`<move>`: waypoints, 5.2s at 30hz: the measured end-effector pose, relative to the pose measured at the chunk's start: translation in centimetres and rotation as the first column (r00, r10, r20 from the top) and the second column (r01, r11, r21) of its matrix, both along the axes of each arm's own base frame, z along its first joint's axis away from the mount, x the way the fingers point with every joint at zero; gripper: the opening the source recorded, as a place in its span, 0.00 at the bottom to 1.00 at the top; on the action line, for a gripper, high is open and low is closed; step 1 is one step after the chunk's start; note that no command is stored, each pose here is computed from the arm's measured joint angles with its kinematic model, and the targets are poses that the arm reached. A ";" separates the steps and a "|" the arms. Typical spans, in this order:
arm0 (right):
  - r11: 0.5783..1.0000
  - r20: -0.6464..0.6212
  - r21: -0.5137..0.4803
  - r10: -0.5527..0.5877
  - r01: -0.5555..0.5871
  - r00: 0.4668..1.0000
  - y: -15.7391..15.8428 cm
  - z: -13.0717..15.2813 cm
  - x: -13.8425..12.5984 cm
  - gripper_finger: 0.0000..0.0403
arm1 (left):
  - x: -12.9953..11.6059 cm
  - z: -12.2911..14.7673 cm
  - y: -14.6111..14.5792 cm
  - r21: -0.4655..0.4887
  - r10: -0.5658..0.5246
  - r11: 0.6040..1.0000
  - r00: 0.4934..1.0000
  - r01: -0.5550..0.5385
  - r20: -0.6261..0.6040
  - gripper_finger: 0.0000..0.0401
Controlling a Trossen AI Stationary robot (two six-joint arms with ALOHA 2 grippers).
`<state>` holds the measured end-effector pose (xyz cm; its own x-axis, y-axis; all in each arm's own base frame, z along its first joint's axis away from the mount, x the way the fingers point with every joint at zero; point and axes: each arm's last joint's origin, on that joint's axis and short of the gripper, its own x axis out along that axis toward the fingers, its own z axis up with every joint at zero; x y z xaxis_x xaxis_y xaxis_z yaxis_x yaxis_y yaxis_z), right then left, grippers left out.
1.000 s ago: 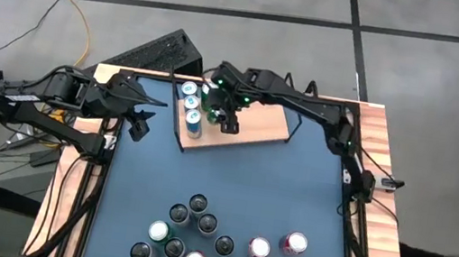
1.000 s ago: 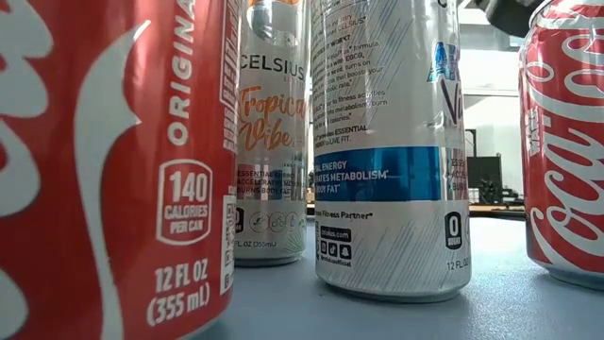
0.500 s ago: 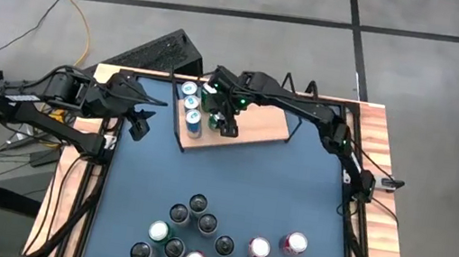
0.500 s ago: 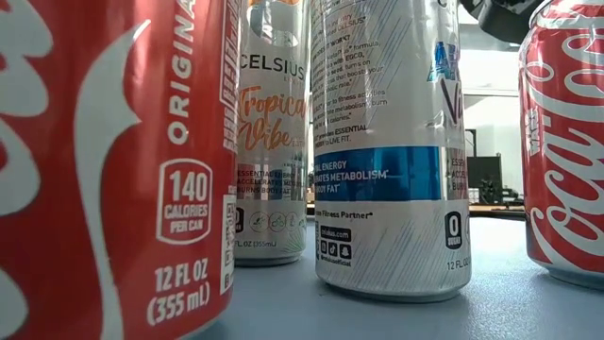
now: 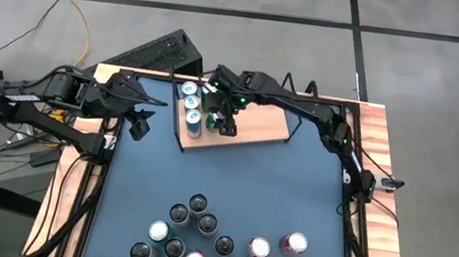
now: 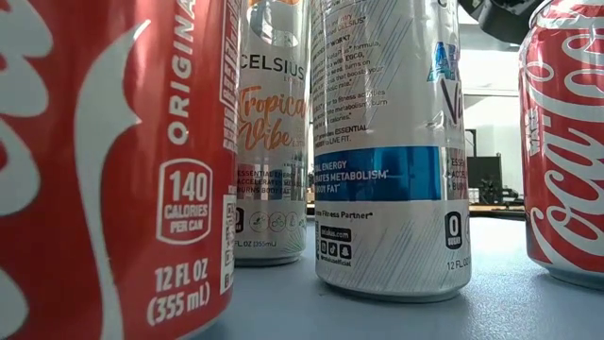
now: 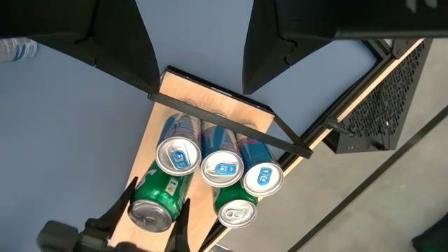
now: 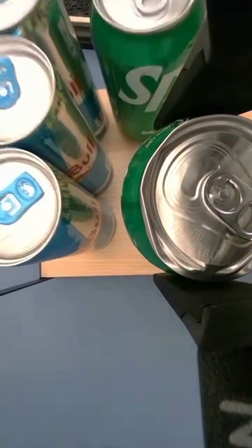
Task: Place canned beverage on shelf
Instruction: Put the top green soda can on the shelf aligned with the other green soda can
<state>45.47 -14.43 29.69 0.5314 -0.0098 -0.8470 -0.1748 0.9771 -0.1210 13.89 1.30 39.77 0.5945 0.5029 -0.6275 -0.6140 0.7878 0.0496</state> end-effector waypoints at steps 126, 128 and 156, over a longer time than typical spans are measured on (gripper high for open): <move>0.922 0.414 0.231 -0.382 0.311 0.826 2.7 -9.5 -8.3 0.00 | 0.2 0.4 0.3 0.088 0.079 0.993 0.996 -0.083 0.048 0.48; 0.930 0.433 0.221 -0.362 0.292 0.826 3.0 -9.9 -7.9 0.00 | 0.2 0.5 0.3 0.090 0.081 0.992 0.996 -0.085 0.049 0.48; 0.926 0.481 0.199 -0.377 0.320 0.791 1.7 -9.5 -8.0 0.00 | 0.1 0.5 0.4 0.101 0.107 0.988 0.993 -0.113 0.058 0.48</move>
<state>37.47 -12.71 20.21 0.8587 -0.2064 -0.4691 0.2375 0.9714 0.0073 14.03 1.66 40.26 0.5628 0.6278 -0.5377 -0.7005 0.7076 0.0929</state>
